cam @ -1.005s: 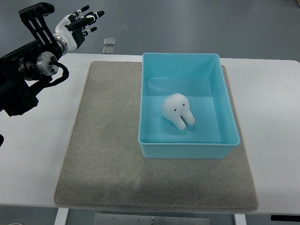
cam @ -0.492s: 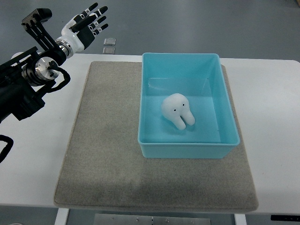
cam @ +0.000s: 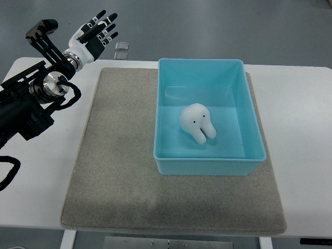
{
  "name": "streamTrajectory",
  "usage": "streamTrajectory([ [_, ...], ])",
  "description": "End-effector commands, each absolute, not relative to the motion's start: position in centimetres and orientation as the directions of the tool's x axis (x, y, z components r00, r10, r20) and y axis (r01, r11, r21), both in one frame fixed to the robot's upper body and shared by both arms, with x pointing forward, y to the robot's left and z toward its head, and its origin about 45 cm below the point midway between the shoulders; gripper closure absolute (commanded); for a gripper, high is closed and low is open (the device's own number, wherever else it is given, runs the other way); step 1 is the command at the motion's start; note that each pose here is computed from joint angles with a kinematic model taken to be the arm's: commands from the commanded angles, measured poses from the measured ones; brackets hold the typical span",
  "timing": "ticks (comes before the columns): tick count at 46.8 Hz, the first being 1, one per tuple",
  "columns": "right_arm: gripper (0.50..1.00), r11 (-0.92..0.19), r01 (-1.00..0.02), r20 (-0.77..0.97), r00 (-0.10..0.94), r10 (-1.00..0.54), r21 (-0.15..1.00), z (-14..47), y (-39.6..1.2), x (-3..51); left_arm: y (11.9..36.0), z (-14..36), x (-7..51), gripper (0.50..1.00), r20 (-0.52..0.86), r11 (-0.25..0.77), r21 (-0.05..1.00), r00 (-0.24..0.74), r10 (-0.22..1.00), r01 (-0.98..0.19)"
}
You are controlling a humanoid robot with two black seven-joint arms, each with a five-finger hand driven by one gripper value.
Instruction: Place white toy into blue box with left hand
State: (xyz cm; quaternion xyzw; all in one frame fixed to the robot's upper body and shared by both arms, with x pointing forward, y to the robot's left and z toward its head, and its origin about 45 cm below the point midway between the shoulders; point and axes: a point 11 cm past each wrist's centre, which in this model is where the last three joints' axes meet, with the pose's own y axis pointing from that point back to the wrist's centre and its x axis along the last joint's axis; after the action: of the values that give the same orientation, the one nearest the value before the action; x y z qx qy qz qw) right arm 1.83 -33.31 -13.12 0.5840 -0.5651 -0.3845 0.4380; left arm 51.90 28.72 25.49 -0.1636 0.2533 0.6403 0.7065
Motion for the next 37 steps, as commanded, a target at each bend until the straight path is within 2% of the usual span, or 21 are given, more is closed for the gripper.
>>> streamTrajectory([
  [1, 0.564, 0.022, -0.323, 0.046, 0.066, -0.997, 0.946, -13.1, -33.3, 1.8, 29.2, 25.0, 51.8, 0.538, -0.580, 0.109, 0.093, 0.035, 0.814, -0.990],
  [28, 0.564, 0.022, -0.323, 0.046, 0.066, -0.997, 0.946, -13.1, -33.3, 1.8, 29.1, 23.9, 51.4, 0.531, -0.573, 0.118, 0.113, 0.032, 0.819, -0.987],
  [37, 0.564, -0.029, -0.325, -0.005, 0.076, -0.997, 0.945, -13.2, -31.8, 1.9, 29.2, 23.7, 51.3, 0.523, -0.572, 0.116, 0.116, 0.030, 0.820, -0.986],
])
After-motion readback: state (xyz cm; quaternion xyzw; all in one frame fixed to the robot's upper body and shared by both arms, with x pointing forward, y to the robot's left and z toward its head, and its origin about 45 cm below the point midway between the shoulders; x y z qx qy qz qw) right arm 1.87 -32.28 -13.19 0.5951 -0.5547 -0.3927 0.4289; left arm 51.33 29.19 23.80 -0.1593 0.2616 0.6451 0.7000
